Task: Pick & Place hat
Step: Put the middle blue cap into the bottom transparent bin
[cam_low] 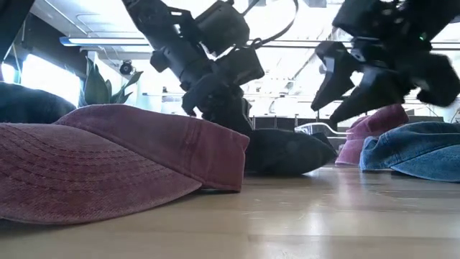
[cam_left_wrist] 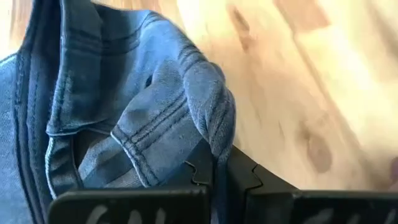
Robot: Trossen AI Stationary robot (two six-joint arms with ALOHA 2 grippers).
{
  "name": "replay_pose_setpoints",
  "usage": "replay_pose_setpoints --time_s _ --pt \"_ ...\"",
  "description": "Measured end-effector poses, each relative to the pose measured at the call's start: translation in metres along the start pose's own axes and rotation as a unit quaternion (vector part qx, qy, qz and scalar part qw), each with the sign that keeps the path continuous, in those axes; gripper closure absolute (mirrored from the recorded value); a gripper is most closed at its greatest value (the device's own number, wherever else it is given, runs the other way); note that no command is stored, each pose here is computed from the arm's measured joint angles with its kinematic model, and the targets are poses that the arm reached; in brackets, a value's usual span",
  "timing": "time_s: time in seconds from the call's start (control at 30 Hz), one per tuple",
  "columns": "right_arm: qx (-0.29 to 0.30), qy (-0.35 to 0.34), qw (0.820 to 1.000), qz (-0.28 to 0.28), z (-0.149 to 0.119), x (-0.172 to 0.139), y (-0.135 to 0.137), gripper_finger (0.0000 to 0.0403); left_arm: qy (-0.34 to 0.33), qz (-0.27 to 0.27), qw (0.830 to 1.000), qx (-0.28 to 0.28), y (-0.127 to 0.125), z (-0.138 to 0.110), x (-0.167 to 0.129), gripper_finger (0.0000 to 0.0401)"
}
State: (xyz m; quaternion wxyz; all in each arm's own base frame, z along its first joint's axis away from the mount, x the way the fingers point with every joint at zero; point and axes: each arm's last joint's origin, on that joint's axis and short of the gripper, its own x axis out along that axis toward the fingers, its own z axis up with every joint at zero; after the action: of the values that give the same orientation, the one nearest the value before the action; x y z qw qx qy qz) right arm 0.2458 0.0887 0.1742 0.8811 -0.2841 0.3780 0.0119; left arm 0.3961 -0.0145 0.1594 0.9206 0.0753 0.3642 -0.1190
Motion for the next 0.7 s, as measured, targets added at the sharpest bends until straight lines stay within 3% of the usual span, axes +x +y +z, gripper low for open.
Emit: replay_pose_setpoints --time_s 0.2,0.37,0.57,0.7 --pt "-0.092 0.019 0.991 -0.091 -0.002 0.033 0.023 0.0184 -0.011 -0.010 1.000 -0.005 0.002 0.001 0.000 0.0398" --pt "-0.112 0.024 0.989 -0.096 -0.006 0.053 0.035 0.0211 -0.018 -0.007 1.000 -0.007 0.002 0.003 -0.001 0.0399" --pt "-0.081 0.006 0.993 -0.087 0.004 0.059 0.031 0.0315 -0.021 0.012 1.000 -0.014 0.004 0.004 -0.001 0.0400" --pt "-0.051 -0.008 0.998 -0.029 0.003 0.064 0.024 0.0386 -0.028 -0.021 0.999 -0.006 0.002 0.005 -0.002 0.0390"
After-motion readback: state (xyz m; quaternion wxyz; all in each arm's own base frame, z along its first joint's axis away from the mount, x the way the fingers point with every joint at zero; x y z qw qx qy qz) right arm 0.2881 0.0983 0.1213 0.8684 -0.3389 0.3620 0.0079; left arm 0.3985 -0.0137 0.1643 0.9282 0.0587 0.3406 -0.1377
